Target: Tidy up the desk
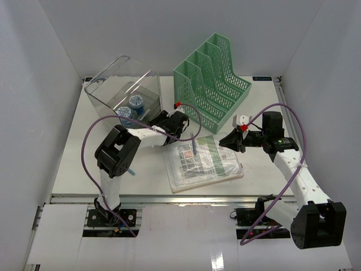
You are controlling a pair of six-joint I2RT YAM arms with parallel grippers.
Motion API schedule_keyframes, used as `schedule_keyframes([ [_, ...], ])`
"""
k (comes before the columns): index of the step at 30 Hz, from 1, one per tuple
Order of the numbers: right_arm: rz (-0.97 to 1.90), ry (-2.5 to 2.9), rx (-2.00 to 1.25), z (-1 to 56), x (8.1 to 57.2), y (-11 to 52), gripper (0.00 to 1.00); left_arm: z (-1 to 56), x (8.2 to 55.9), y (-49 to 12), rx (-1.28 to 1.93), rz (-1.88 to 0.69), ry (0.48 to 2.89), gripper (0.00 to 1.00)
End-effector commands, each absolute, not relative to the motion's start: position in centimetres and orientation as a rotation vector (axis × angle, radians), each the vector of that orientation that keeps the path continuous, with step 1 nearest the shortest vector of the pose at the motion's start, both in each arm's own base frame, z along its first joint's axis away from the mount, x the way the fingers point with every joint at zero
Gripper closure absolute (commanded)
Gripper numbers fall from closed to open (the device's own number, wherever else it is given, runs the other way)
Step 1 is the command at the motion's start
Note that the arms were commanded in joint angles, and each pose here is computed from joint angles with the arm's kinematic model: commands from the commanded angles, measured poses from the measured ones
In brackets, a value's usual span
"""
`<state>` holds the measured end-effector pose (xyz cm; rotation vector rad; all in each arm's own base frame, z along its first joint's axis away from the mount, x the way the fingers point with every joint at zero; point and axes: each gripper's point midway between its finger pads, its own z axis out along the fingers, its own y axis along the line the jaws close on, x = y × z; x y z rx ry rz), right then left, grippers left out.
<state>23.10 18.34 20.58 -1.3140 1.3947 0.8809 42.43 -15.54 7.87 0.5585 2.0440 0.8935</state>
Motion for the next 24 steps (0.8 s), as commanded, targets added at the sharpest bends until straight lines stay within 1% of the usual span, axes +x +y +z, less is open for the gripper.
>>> schedule_keyframes([
  [1,0.894,1.361,-1.313,21.1,22.9,18.4,0.79,8.6,43.6,-13.0,0.467,0.985,2.039,0.59],
  [5,0.897,1.361,-1.313,21.0,22.9,18.4,0.79,7.9,43.5,-12.6,0.468,0.997,2.060,0.64],
  [10,0.896,1.358,-1.312,21.1,22.9,18.4,0.79,7.7,43.4,-12.5,0.466,1.000,2.065,0.76],
  [16,0.892,1.356,-1.312,21.2,22.9,18.3,0.79,7.8,43.5,-12.5,0.468,1.000,2.066,0.99],
  [24,0.895,1.352,-1.311,21.3,22.8,18.3,0.79,8.3,42.9,-13.1,0.472,0.946,2.075,1.00],
])
